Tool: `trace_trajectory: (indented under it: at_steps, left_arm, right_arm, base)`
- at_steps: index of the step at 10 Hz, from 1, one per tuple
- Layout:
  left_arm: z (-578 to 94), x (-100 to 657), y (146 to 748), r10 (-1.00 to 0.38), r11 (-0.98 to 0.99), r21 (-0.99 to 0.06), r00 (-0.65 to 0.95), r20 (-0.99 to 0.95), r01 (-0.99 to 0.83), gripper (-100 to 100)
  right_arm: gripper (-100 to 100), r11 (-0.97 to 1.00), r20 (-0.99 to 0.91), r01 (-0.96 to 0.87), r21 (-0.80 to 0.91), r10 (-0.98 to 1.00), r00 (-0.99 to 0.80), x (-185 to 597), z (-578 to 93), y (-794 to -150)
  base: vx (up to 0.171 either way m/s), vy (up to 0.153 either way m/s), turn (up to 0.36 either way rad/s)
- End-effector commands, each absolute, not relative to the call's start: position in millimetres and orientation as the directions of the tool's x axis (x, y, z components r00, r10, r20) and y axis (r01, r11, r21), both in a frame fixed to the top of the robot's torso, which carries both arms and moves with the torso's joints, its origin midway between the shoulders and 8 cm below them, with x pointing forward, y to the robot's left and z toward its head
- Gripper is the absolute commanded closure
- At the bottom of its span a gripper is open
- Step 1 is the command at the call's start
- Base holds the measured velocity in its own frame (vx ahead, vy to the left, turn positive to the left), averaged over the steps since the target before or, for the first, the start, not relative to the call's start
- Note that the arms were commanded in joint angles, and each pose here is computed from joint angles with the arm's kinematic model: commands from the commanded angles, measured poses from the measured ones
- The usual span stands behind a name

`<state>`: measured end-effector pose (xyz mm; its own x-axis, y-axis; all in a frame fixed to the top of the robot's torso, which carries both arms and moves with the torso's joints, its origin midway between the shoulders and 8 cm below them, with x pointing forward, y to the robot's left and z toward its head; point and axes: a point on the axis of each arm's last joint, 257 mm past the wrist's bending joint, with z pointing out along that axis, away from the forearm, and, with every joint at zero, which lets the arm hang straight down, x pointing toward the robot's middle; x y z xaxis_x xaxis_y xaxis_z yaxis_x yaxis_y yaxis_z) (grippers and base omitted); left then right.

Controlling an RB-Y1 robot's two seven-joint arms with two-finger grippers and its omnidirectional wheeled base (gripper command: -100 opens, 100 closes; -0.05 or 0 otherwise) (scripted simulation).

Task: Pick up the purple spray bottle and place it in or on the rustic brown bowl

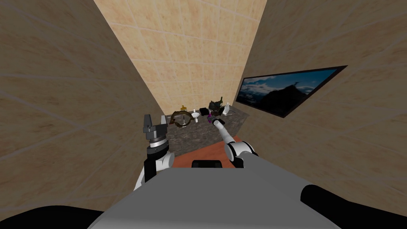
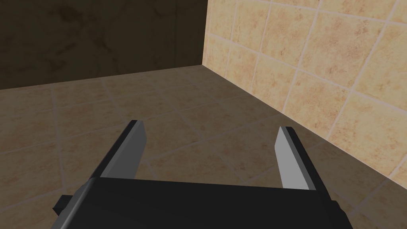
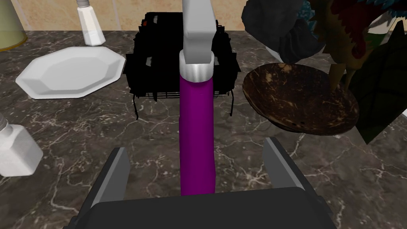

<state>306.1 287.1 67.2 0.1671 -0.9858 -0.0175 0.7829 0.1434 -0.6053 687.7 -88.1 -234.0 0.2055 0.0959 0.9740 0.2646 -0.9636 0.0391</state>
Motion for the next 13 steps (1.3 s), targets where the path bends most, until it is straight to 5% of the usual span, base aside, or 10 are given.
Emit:
trace_trajectory:
  at_steps: [1, 2, 3, 4, 5, 6, 10, 11, 12, 13]
  left_arm:
    - [67.2, 306.1, 287.1, -0.986, 0.143, -0.605, 0.167, -0.017, 0.783, 0]
    - [67.2, 306.1, 287.0, -0.986, 0.143, -0.605, 0.167, -0.017, 0.783, 0]
    - [67.3, 306.1, 287.0, -0.986, 0.143, -0.605, 0.167, -0.017, 0.783, 0]
    - [67.3, 306.1, 287.0, -0.986, 0.143, -0.605, 0.167, -0.017, 0.783, 0]
    - [67.2, 306.1, 287.0, -0.986, 0.143, -0.605, 0.167, -0.017, 0.783, 0]
    - [67.3, 306.0, 287.0, -0.986, 0.143, -0.605, 0.167, -0.017, 0.783, 0]
    - [67.3, 306.1, 287.0, -0.986, 0.143, -0.605, 0.167, -0.017, 0.783, 0]
    - [67.3, 306.1, 287.0, -0.986, 0.143, -0.605, 0.167, -0.017, 0.783, 0]
    - [67.3, 306.1, 287.0, -0.986, 0.143, -0.605, 0.167, -0.017, 0.783, 0]
    - [67.3, 306.1, 287.0, -0.986, 0.143, -0.605, 0.167, -0.017, 0.783, 0]
  right_arm:
    - [-100, -0.962, 0.974, 0.273, 0.026, 0.086, 0.211, 686.3, -232.8, -78.9]
    - [-100, -0.962, 0.974, 0.270, 0.030, 0.088, 0.209, 686.6, -233.8, -82.4]
    - [0, -0.962, 0.974, 0.271, 0.029, 0.088, 0.209, 686.6, -233.8, -81.9]
    - [-100, -0.963, 0.974, 0.266, 0.030, 0.088, 0.209, 686.3, -234.8, -83.3]
    - [-100, -0.963, 0.974, 0.268, 0.029, 0.088, 0.210, 686.3, -234.7, -82.8]
    - [100, -0.963, 0.974, 0.268, 0.029, 0.088, 0.209, 686.4, -234.5, -82.9]
    - [100, -0.963, 0.974, 0.269, 0.029, 0.088, 0.209, 686.4, -234.1, -82.1]
    - [0, -0.963, 0.974, 0.269, 0.029, 0.088, 0.208, 686.4, -234.0, -82.1]
    - [100, -0.963, 0.974, 0.269, 0.029, 0.088, 0.208, 686.4, -234.0, -82.0]
    - [0, -0.963, 0.974, 0.269, 0.029, 0.088, 0.208, 686.4, -234.0, -82.1]
  base:
    - [0.016, -0.042, -0.006]
    - [0.004, -0.011, 0.000]
    - [0.000, 0.000, 0.000]
    - [0.095, 0.023, 0.049]
    - [0.061, 0.014, 0.011]
    - [0.007, 0.002, -0.002]
    - [0.000, 0.000, 0.000]
    - [0.000, 0.000, 0.000]
    - [0.000, 0.000, 0.000]
    - [0.000, 0.000, 0.000]
